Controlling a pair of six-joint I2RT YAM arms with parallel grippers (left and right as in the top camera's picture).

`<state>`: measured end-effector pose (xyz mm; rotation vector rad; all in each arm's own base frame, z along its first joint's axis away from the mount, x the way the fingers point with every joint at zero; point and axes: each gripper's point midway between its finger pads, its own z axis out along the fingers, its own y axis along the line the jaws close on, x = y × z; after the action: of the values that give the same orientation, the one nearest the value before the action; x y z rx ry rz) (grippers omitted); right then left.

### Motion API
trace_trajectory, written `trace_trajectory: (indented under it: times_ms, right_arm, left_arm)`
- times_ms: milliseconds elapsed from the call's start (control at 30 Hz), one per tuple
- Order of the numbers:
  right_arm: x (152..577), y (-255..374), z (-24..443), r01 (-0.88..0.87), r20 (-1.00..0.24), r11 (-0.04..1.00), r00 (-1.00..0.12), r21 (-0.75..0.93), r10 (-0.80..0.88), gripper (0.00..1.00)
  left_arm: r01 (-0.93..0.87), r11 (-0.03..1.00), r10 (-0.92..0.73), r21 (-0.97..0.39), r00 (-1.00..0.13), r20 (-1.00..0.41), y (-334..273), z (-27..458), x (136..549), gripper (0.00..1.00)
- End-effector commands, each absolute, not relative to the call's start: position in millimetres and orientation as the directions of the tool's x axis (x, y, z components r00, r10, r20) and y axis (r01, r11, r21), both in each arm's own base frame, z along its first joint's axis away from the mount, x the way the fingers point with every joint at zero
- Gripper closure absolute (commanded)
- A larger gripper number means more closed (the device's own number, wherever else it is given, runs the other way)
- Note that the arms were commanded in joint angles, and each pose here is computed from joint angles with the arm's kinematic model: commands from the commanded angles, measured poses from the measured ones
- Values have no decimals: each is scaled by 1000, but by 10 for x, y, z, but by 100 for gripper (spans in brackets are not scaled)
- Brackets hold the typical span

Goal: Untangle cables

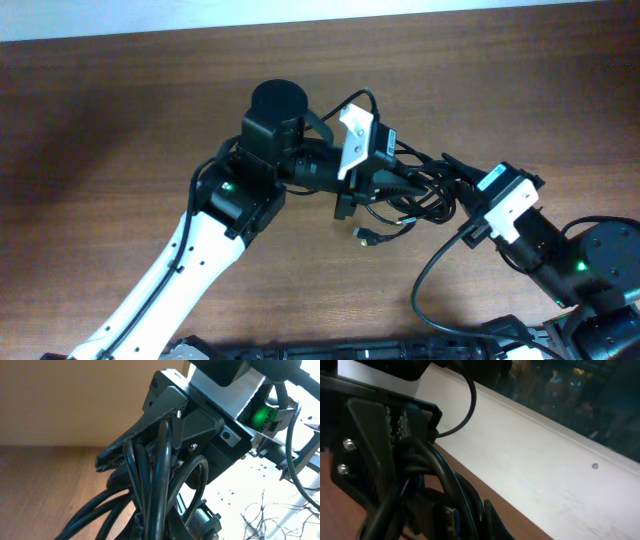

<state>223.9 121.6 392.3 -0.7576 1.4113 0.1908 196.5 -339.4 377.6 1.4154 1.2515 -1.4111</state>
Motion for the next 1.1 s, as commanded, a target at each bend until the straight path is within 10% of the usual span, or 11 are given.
trace_trajectory:
  times_ms: [0,300,600,1067]
  right_arm:
    - [2416,812,4095,-304,-889,836,187,-457,-418,96]
    - [2407,812,3816,-363,-938,869,46,-337,-345,76]
    - [2310,863,3404,-433,-956,889,-165,-149,-241,2]
    - [2270,950,3409,-480,-959,867,-157,-133,-235,1]
  left_arm:
    - [931,-336,126,-144,-107,-986,-3321,3831,1688,100]
    - [971,-205,138,-123,-96,-986,-3376,3778,1919,100]
    - [994,-36,155,-103,-96,-983,-3359,3715,2242,100]
    - [979,21,125,-201,-202,-971,-3101,3770,2493,100]
